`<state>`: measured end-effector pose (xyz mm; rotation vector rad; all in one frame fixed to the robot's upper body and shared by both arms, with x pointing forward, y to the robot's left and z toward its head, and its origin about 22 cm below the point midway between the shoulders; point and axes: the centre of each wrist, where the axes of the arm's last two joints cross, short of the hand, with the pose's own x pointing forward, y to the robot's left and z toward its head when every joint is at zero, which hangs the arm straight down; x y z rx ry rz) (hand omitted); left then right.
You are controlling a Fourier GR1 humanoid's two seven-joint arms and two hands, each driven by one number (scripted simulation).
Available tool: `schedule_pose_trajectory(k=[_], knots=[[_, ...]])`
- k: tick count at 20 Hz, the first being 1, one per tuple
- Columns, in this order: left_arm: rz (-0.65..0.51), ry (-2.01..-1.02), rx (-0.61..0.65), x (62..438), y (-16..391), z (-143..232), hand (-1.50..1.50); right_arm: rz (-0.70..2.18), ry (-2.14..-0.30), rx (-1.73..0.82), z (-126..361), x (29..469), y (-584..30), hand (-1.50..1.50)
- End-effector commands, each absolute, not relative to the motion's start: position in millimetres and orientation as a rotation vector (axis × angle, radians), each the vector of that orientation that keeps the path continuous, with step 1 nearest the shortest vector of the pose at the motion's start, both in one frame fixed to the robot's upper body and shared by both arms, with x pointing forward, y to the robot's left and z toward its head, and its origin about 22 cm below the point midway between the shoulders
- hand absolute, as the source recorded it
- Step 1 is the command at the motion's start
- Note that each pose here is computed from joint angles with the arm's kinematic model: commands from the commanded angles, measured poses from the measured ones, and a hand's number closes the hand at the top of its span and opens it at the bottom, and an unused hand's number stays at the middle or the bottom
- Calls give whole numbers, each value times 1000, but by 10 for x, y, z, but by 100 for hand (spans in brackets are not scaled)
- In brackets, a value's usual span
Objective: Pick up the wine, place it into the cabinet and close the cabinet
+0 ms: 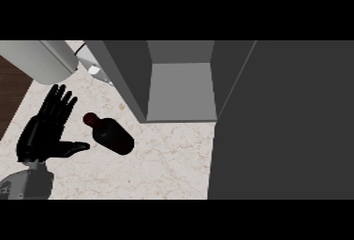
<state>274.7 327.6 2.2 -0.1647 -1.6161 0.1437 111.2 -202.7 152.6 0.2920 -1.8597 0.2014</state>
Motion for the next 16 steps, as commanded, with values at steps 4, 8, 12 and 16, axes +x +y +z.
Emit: schedule_pose_trajectory(k=[4,8,12,16], knots=[[157,-1549,-205,2746,3246,-564,-150,170,-1886,381,1711,896,-2102,-150],[143,-1546,-330,2747,3290,-739,-150,154,-1907,353,1587,1014,-2157,-150],[122,-1513,-356,2647,3216,-911,-150,177,-1903,368,1787,782,-2138,-150],[172,-1467,-406,2568,3086,-1211,-150,165,-1911,364,1709,879,-2136,-150]])
